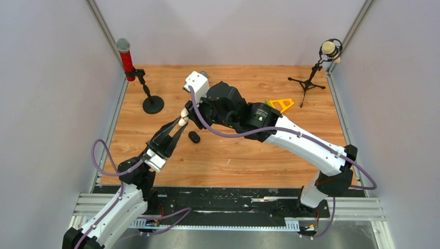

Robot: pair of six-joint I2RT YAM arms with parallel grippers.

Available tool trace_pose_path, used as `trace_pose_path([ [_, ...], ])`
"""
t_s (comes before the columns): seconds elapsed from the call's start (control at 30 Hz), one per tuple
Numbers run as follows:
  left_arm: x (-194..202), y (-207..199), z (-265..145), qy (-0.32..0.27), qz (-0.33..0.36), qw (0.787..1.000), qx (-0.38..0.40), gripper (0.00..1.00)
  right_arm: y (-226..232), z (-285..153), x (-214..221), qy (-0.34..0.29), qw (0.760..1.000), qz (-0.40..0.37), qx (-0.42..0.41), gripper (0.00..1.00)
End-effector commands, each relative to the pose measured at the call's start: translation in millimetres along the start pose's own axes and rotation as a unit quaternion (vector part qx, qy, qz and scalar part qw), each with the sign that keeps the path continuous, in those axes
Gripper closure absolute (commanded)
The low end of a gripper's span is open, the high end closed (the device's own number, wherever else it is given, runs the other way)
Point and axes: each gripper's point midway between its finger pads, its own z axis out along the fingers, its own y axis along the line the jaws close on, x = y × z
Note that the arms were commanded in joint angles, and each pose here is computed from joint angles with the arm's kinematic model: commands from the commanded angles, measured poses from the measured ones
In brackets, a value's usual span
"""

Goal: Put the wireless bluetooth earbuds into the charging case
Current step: Place the earbud in the charging case.

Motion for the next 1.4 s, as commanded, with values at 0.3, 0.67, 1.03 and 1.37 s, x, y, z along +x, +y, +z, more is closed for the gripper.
trace_pose_path([
  [0.3, -1, 21, -6, -0.002, -0.008, 0.998, -0.067, 1.0, 64, -15, -16, -0.025, 0.99, 0.011, -0.14, 0.61],
  [0.67, -4, 32, -8, -0.003, -0.026, 0.994, -0.103, 1.0, 39, -54, -16, -0.04, 0.991, 0.01, -0.125, 0.56],
  [1.03, -21, 45, -2, -0.032, -0.149, 0.978, -0.143, 1.0, -62, -34, 2, -0.058, 0.989, 0.132, -0.022, 0.61],
  [1.37, -42, 42, 4, -0.065, -0.179, 0.974, -0.12, 1.0, -11, -19, -29, -0.095, 0.98, 0.089, -0.149, 0.85],
])
